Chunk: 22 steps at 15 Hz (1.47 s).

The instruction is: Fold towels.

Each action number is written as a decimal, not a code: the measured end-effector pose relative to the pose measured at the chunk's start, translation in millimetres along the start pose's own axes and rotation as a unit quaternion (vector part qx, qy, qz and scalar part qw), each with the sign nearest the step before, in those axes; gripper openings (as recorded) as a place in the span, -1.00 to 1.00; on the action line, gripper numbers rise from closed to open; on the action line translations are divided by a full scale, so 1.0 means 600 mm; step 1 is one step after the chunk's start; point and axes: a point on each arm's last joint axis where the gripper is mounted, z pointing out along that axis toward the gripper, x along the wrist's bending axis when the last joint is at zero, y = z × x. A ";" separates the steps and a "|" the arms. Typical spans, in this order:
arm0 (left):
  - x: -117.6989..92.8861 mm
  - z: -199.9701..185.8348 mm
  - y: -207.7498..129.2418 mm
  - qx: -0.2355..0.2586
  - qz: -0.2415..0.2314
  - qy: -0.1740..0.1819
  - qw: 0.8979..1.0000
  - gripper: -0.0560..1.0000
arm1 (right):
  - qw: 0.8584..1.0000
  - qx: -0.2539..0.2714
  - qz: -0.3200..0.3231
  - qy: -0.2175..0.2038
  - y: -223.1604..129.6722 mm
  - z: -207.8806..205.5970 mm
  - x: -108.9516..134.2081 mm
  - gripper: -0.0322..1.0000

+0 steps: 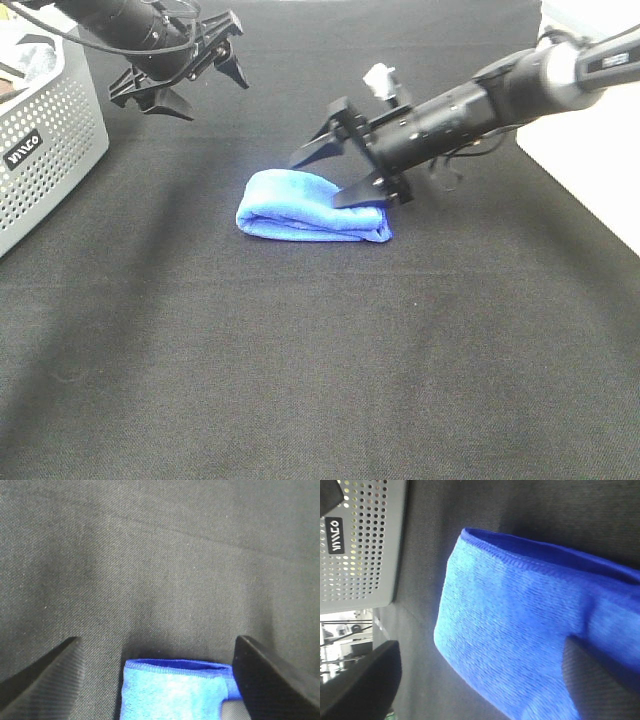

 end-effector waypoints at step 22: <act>-0.060 -0.283 -0.019 0.059 0.215 0.114 0.968 0.57 | 0.960 0.005 -0.131 -0.248 -0.049 -0.315 0.204 0.66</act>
